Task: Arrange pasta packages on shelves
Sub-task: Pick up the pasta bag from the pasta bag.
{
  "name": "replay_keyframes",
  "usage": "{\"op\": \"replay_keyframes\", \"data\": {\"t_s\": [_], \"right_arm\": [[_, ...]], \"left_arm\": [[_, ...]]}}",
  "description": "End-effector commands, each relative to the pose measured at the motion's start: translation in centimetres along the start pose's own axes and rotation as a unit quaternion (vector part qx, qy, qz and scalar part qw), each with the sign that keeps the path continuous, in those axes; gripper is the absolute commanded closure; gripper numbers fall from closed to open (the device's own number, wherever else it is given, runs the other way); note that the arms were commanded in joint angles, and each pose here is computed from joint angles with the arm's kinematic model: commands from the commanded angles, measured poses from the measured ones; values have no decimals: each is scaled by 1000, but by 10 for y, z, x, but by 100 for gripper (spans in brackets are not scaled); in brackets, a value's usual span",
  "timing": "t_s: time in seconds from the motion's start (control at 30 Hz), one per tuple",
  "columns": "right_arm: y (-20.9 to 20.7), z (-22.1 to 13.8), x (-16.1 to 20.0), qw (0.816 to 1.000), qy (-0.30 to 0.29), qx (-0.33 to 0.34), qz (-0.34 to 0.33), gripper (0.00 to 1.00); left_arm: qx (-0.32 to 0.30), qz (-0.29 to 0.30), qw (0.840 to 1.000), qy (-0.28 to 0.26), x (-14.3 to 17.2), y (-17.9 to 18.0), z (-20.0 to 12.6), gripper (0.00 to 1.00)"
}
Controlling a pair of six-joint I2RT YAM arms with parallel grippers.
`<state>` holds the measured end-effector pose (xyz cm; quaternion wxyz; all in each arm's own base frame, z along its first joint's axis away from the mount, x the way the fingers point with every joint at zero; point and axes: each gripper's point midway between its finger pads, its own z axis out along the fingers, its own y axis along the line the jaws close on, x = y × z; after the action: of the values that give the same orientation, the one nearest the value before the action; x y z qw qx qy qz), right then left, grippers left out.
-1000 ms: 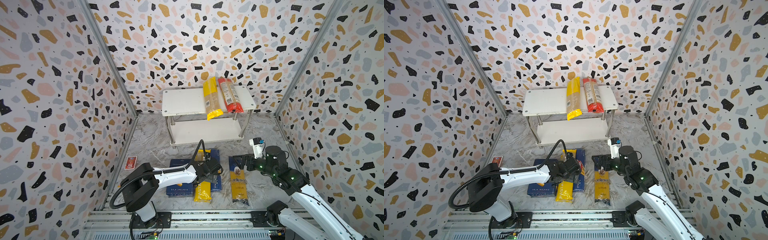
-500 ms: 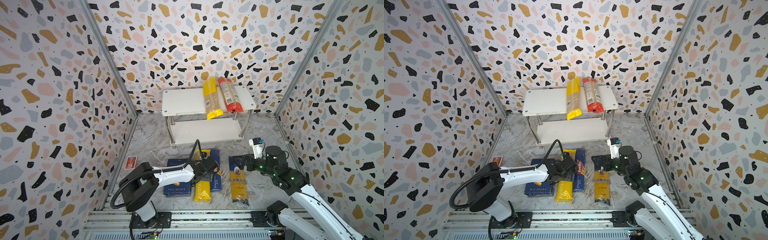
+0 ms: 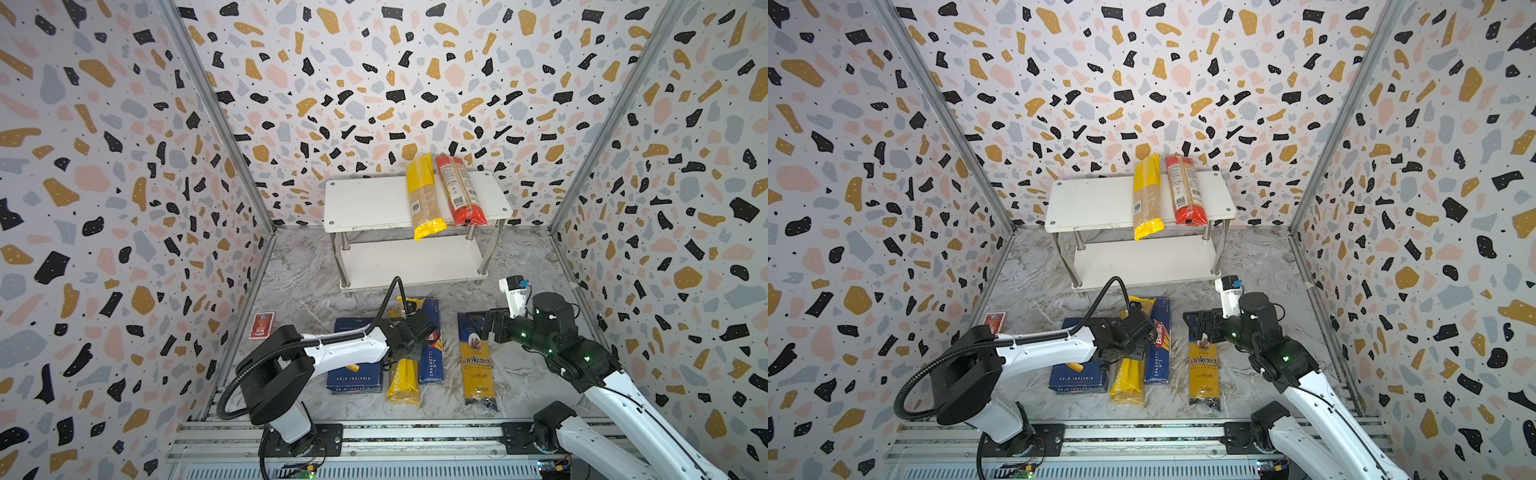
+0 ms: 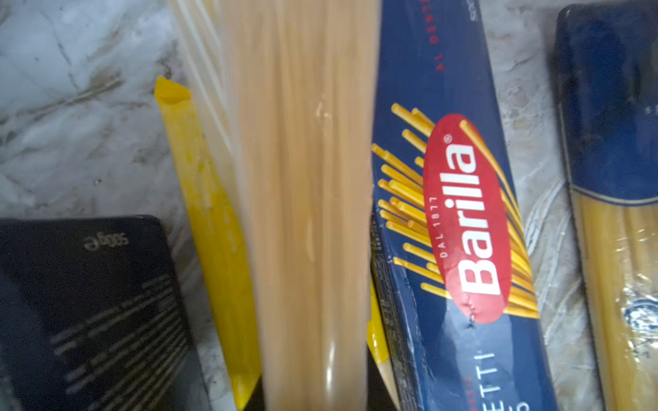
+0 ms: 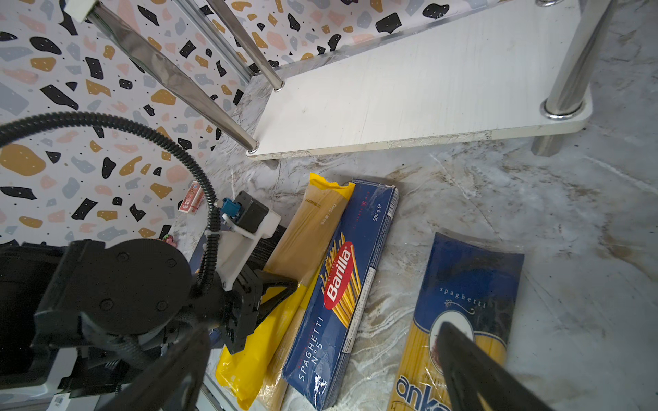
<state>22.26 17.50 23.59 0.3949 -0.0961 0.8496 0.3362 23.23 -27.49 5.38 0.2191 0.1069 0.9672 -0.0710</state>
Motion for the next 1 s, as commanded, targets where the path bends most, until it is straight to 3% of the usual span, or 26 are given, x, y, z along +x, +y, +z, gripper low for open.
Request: {"op": "replay_keyframes", "data": {"t_s": [0.0, 0.43, 0.63, 0.97], "right_arm": [[3, -2, 3, 1000, 2, -9, -4, 1], [12, 1, -2, 1000, -1, -31, -2, 1], [19, -1, -8, 999, -8, -46, -7, 1], [31, -2, -11, 997, 0, -72, -14, 1]], "left_arm": [[-32, 17, 998, 54, 27, 21, 1, 100], [15, -19, 999, -36, -16, 28, -105, 100], [47, -47, 994, -92, -40, 32, -164, 100], [69, -69, 983, -157, -69, 40, -229, 100]]}}
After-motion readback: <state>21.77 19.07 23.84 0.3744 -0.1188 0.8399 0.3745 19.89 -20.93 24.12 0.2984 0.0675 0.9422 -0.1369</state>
